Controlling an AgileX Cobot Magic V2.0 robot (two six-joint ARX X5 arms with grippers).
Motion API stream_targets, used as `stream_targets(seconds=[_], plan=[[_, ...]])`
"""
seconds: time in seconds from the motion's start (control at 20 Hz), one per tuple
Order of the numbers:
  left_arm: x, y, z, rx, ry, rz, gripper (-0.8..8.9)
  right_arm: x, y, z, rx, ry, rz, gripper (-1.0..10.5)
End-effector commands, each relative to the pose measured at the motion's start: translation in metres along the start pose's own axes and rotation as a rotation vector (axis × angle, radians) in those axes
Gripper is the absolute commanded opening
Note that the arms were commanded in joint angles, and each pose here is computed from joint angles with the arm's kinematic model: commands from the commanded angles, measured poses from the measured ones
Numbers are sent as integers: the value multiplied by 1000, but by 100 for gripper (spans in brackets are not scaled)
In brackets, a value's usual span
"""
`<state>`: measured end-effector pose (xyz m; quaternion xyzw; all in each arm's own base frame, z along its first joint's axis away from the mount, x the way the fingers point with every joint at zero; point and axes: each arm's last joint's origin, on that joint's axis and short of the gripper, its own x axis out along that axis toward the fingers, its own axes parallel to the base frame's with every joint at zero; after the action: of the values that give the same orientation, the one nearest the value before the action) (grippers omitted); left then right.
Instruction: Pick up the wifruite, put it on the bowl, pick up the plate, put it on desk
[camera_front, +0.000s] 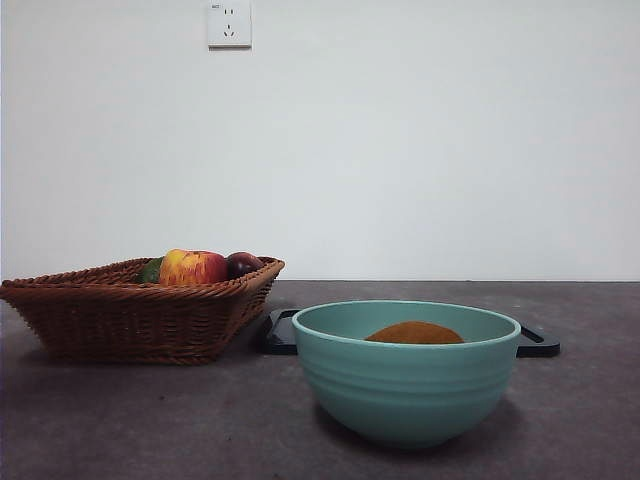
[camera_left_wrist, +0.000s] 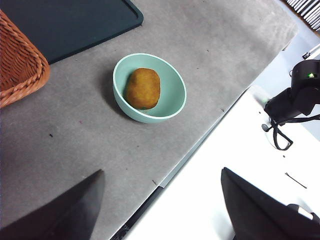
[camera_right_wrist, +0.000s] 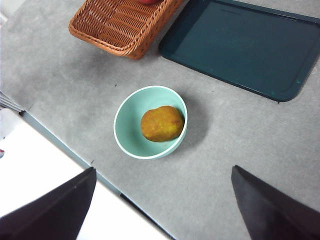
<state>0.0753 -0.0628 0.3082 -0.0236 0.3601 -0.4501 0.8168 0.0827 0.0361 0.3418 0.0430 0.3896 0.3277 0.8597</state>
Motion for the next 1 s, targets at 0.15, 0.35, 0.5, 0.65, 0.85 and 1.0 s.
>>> stream_targets(seconds=[0.15, 0.35, 0.5, 0.65, 0.85, 1.0], plan=[[-1, -1, 3, 14, -12, -9, 372, 29, -14, -7, 121, 8, 2, 431], [-1, -1, 3, 14, -12, -9, 372, 66, -28, -8, 190, 35, 20, 347], [-1, -1, 3, 14, -12, -9, 372, 96, -34, -6, 208, 85, -5, 344], [-1, -1, 3, 14, -12, -9, 372, 127, -34, -1, 168, 144, -57, 344], [-1, -1, 3, 14, -12, -9, 372, 166, -26, 2, 120, 195, -114, 310], [-1, -1, 3, 14, -12, -9, 372, 189, -19, -1, 75, 222, -167, 259]])
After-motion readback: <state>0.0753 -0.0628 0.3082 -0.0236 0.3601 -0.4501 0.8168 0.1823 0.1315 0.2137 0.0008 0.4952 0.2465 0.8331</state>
